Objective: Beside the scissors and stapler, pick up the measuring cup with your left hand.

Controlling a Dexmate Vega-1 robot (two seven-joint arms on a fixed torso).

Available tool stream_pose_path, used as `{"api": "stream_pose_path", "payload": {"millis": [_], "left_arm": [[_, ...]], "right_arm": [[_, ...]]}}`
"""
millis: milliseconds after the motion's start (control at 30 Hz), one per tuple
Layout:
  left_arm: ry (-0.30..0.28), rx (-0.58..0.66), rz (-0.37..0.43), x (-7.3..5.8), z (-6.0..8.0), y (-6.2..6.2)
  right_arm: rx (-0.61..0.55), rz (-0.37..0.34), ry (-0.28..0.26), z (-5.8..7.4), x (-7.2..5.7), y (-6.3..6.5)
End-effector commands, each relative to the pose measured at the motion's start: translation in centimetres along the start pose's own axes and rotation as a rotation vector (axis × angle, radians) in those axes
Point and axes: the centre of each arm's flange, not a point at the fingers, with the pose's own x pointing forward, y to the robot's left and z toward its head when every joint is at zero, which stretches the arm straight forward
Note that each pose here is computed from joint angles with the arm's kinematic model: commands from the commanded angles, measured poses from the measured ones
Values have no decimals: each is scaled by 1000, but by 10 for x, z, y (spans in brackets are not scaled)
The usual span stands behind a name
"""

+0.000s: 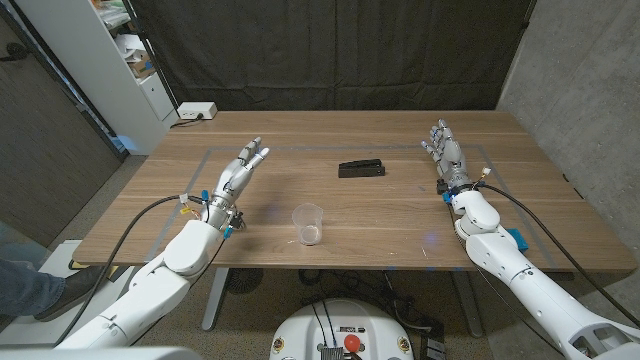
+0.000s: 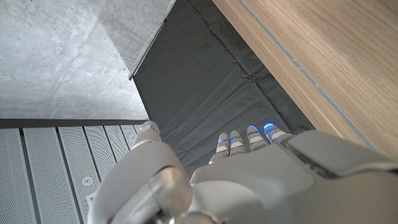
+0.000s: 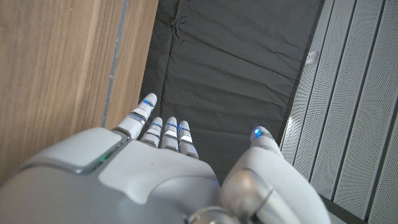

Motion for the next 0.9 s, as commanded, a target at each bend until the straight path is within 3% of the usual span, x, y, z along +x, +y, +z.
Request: {"api": "stream_pose_path", "payload": {"millis": [33,533,900], "left_arm": [[1,24,-2,-5,3,-4],[5,51,-36,-10,10,-17],[34,45,-55,-24,7,-28]], "right_arm": [[8,-11,-11,3,0,-6],[18,-5,-25,6,-4,-17],[23,-6,-27,7,-7,-19]]}}
